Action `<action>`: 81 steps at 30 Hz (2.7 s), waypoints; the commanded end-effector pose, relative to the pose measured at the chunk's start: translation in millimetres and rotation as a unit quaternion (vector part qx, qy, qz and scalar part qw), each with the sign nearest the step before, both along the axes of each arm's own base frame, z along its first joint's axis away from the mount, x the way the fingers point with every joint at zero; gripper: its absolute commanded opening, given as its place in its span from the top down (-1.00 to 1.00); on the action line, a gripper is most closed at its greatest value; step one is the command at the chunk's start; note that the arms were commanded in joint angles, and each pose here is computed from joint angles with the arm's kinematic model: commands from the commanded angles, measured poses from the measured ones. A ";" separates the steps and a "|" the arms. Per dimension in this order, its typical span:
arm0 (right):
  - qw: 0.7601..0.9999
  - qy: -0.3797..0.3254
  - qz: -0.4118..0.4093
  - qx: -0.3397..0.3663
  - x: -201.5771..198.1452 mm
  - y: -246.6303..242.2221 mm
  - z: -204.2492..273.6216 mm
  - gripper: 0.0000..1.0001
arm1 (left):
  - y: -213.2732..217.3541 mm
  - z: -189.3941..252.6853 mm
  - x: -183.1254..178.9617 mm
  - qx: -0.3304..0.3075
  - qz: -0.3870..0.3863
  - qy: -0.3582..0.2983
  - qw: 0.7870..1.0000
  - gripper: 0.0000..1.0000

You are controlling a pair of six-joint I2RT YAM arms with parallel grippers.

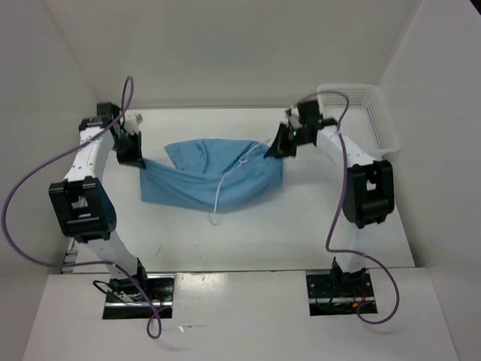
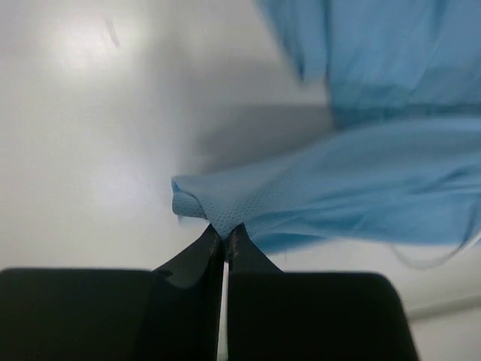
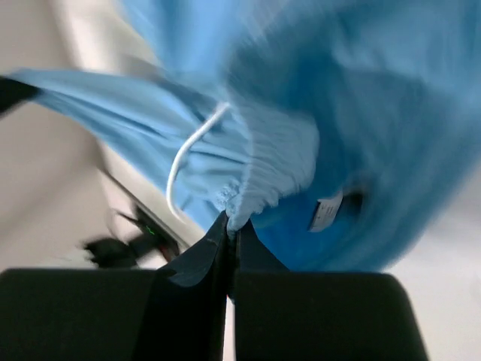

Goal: Fold and stack the shorts
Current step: Flatten the shorts out

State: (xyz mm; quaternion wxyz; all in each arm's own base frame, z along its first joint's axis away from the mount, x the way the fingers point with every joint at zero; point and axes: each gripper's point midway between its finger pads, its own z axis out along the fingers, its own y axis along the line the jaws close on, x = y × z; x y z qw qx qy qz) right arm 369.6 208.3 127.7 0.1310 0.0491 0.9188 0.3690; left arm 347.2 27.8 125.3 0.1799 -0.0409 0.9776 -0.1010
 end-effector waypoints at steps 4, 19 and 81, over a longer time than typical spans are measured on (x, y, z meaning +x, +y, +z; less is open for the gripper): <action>0.962 -0.246 -0.058 0.105 156.0 -44.1 216.6 1.00 | 23.6 179.8 138.9 0.031 -0.011 -0.247 0.968 1.00; 0.984 -0.156 -0.060 0.058 45.2 -52.5 103.2 1.00 | 19.2 94.2 57.1 -0.006 0.008 -0.070 0.998 1.00; 0.989 0.110 -0.062 -0.079 -136.2 -60.1 -53.0 1.00 | -59.5 -98.0 -76.5 -0.136 -0.033 0.166 0.976 0.71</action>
